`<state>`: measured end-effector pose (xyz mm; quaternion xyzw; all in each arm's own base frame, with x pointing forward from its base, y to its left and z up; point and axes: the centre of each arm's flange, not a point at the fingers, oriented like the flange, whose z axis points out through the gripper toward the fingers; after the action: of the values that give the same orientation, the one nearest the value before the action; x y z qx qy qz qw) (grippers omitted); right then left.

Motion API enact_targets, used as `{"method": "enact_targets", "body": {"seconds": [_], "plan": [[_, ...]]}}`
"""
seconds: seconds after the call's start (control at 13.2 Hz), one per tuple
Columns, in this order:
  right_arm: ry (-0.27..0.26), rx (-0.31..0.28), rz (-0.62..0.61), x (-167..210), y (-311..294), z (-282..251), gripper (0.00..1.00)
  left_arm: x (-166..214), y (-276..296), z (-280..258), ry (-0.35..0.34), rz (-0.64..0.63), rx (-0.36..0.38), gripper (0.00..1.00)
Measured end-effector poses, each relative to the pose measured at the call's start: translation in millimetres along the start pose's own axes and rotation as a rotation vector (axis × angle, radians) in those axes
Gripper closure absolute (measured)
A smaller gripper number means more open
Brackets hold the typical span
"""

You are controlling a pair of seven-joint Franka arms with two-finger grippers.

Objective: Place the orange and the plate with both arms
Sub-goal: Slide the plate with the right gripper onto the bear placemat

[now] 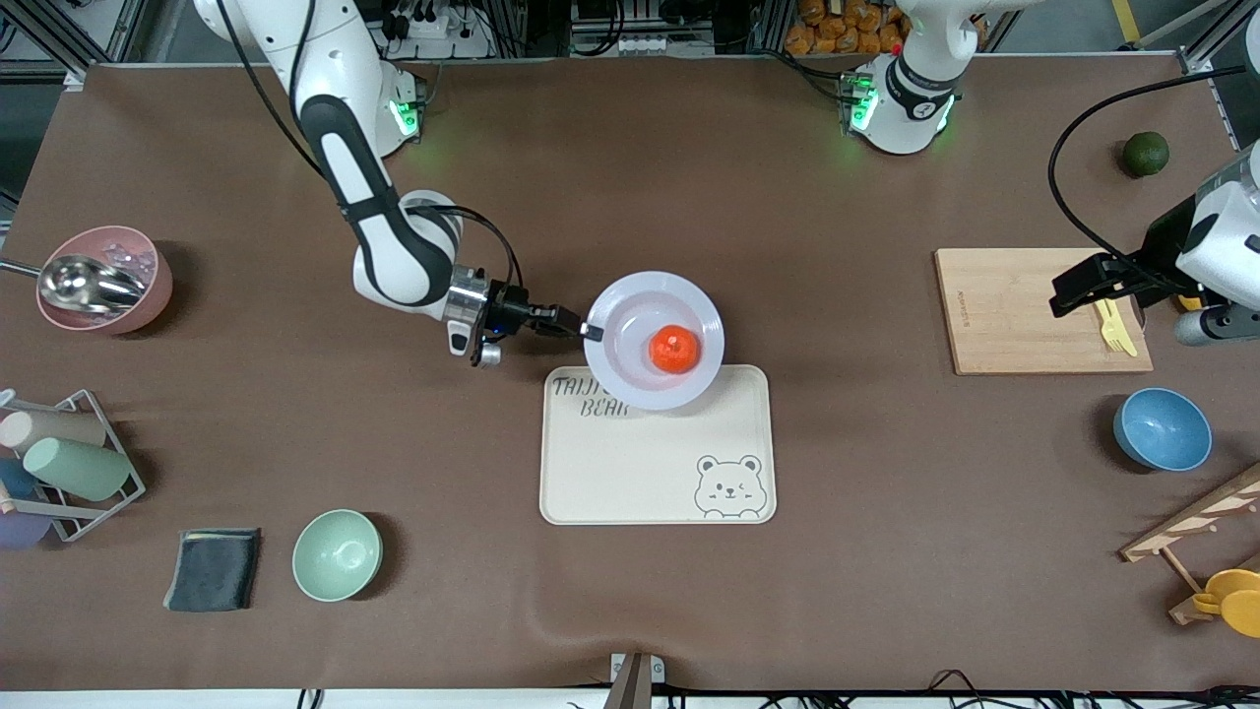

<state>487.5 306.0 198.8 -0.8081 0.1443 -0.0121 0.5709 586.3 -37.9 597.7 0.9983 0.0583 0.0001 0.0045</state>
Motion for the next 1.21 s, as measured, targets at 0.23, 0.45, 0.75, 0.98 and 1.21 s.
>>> {"method": "enact_targets", "body": {"seconds": [0.23, 0.45, 0.75, 0.98, 1.21], "plan": [[0.039, 0.017, 0.001, 24.9, -7.1, -11.6, 0.95, 1.2, -0.1, 1.7, 0.009, -0.001, -0.002, 0.00], [0.058, 0.016, 0.008, 36.5, -2.1, -19.2, 0.95, 1.9, -0.9, 2.7, 0.013, -0.002, -0.002, 0.00], [0.061, -0.001, 0.016, 46.4, 12.9, -11.8, 0.95, 2.5, -1.0, 3.3, 0.016, -0.003, -0.003, 0.00], [0.056, -0.025, 0.026, 55.3, 35.7, 3.4, 0.95, 2.8, -1.2, 4.9, 0.016, -0.003, -0.003, 0.00], [0.078, -0.065, -0.001, 59.4, 32.4, 21.8, 0.95, 3.7, -1.1, 6.8, 0.019, -0.003, -0.004, 0.00]]}}
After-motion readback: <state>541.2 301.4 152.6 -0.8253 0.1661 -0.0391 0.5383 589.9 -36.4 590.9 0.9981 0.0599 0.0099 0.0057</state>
